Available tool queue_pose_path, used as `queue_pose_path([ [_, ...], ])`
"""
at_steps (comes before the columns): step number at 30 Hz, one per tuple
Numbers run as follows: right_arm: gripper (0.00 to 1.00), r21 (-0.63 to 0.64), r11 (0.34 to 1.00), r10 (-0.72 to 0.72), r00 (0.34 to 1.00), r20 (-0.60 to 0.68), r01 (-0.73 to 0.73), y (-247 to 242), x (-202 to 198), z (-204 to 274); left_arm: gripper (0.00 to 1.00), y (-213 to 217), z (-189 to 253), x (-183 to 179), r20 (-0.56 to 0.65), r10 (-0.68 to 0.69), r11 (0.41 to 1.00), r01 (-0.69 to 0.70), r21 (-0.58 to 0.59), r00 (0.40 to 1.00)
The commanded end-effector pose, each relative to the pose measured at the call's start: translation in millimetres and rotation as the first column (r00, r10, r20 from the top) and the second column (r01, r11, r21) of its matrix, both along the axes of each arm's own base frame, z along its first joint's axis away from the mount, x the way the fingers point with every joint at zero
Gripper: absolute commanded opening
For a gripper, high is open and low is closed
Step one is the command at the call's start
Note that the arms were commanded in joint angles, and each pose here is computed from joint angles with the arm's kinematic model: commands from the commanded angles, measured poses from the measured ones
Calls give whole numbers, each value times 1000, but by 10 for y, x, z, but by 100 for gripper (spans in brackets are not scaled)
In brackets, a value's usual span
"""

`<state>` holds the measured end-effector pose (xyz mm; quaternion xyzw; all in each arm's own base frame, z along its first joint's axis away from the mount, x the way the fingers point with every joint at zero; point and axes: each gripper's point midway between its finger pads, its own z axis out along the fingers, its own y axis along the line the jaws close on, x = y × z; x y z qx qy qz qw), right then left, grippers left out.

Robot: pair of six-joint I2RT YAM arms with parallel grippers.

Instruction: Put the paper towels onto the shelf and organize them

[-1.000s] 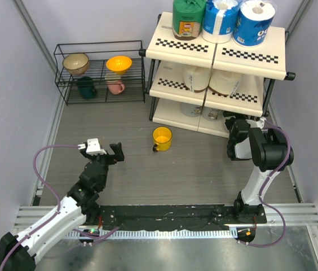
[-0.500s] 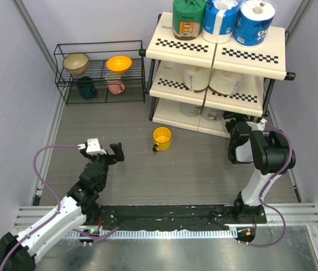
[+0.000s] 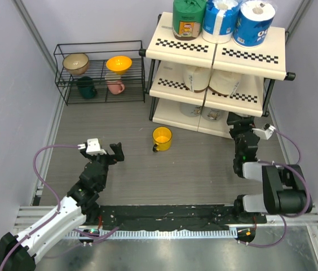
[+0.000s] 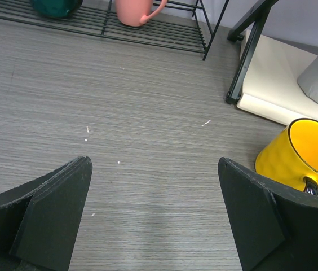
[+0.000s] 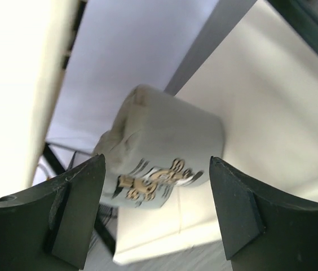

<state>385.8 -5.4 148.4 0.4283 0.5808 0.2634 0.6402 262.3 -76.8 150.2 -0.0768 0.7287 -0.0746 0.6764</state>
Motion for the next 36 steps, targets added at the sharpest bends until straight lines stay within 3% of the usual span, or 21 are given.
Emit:
queue_pose_path([
  [1,80,36,996,79,996,-43,-78,150,-197,-31,100,13,120,25,41,16,999,-14,-38,999],
  [7,80,22,993,114,992,-60,-113,204,-455,114,100,18,120,25,41,19,999,-17,-38,999],
  [8,80,25,991,132,980,-147,-130,234,-528,-54,100,20,121,25,41,20,999,-19,-39,999],
  [11,84,-14,979,199,960,-198,-206,335,-658,55,100,22,121,26,39,22,999,-20,-38,999],
  [16,100,-99,923,329,897,-296,-371,527,-972,74,100,24,119,22,38,22,999,-21,-42,999],
  [21,100,-175,837,444,831,-336,-518,700,-1314,128,100,39,107,21,25,34,999,-32,-43,999],
  [23,99,-193,832,445,834,-327,-520,698,-1406,185,100,29,105,20,18,27,999,-27,-38,999],
  [36,100,-78,813,525,785,-329,-576,864,-1671,34,100,48,103,22,7,42,998,-41,-39,999],
])
